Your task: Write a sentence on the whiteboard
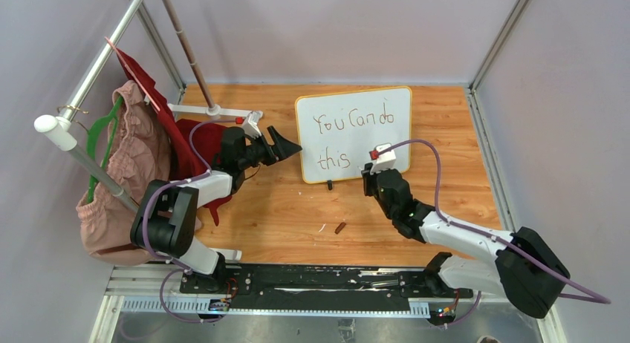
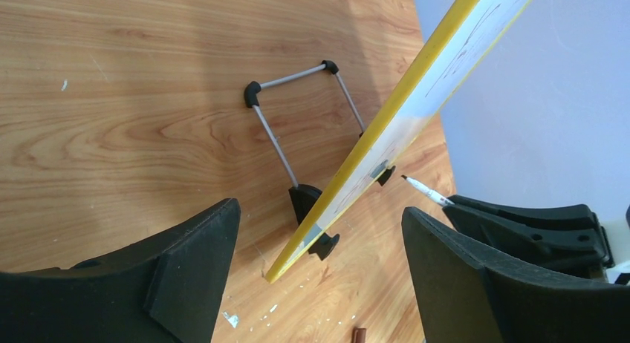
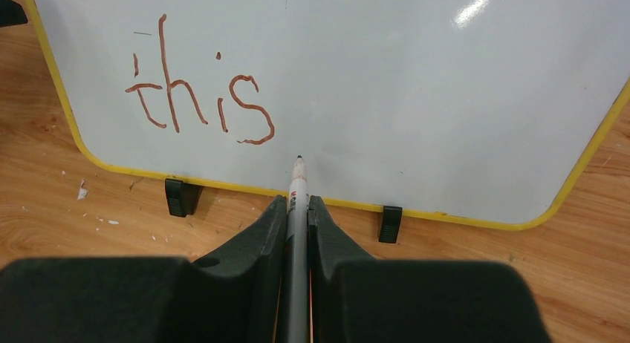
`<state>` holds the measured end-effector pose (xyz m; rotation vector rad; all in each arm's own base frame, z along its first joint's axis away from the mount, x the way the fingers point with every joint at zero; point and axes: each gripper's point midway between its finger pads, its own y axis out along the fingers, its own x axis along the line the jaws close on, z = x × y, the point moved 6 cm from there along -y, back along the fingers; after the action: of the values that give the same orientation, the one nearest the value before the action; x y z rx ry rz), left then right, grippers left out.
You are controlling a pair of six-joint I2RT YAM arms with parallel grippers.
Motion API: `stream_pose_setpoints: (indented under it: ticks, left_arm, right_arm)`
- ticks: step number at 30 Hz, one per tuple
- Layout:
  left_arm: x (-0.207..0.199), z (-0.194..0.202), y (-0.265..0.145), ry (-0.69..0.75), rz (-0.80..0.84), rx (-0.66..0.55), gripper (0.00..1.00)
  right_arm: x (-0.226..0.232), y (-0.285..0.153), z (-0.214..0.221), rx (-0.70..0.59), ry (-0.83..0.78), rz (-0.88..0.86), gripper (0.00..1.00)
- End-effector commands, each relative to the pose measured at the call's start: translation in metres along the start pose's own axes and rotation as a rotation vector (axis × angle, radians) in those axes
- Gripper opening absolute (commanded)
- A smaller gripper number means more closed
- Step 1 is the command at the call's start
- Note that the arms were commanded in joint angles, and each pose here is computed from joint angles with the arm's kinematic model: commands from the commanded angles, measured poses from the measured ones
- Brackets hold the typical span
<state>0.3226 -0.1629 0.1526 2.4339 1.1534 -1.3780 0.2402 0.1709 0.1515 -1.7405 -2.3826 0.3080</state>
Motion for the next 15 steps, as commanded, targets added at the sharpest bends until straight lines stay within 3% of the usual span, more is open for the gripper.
stream_pose_setpoints:
  ticks: [1,15]
  left_arm:
    - [-0.012,-0.009,0.004,0.024,0.055,-0.013,0.85]
    - [-0.014,-0.010,0.003,0.027,0.062,-0.018,0.83]
  right_arm:
    - [0.008,0.007,-0.021,-0.079,0.004,0.015,0.00]
    - [0.011,0.019,-0.017,-0.080,-0.013,0.046,0.00]
